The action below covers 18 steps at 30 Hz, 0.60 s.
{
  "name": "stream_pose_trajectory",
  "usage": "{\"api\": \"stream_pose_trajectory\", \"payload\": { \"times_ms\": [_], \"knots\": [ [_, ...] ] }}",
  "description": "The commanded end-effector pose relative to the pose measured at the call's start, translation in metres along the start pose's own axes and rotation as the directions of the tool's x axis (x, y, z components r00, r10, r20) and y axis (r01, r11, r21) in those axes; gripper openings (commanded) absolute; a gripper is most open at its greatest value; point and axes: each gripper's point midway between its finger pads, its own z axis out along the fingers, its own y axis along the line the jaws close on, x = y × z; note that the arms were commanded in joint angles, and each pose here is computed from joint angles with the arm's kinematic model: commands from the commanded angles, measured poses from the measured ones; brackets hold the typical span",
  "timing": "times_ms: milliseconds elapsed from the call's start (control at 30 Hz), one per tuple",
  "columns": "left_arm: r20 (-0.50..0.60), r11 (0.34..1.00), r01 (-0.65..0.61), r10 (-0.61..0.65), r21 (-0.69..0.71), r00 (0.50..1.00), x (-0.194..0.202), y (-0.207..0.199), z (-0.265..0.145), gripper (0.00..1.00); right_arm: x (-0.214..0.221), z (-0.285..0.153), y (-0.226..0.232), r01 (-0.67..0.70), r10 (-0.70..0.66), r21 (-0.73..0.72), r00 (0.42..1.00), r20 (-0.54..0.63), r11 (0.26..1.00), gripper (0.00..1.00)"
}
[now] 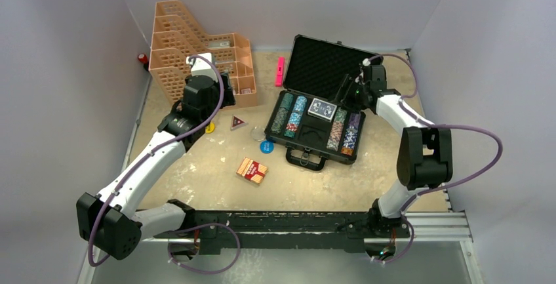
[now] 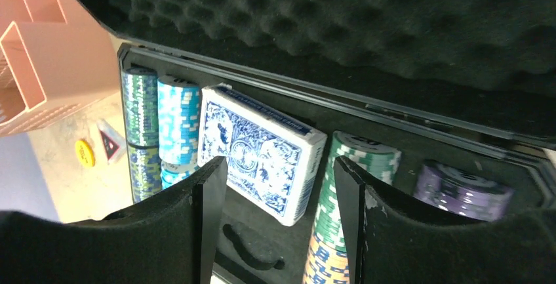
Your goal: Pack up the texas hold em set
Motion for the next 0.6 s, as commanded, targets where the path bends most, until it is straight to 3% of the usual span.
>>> {"api": "stream_pose_trajectory", "payload": {
  "times_ms": [0,300,567],
  "knots": [
    [0.061,1.0,0.012,-0.012,-0.009,0.998,-0.017,0.004,-0.004,0.67,-0.037,-0.023,0.004,0.064,-0.074,0.074,0.988,0.133,0.995,0.61],
    [0.059,1.0,0.013,-0.012,-0.012,0.998,-0.017,0.004,-0.005,0.67,-0.022,-0.011,0.009,0.1,-0.106,0.067,0.991,0.084,0.993,0.49],
    [0.061,1.0,0.015,-0.014,-0.012,0.998,-0.017,0.005,-0.006,0.67,-0.007,0.005,0.013,0.122,-0.126,0.086,0.991,0.045,0.989,0.56]
  ]
}}
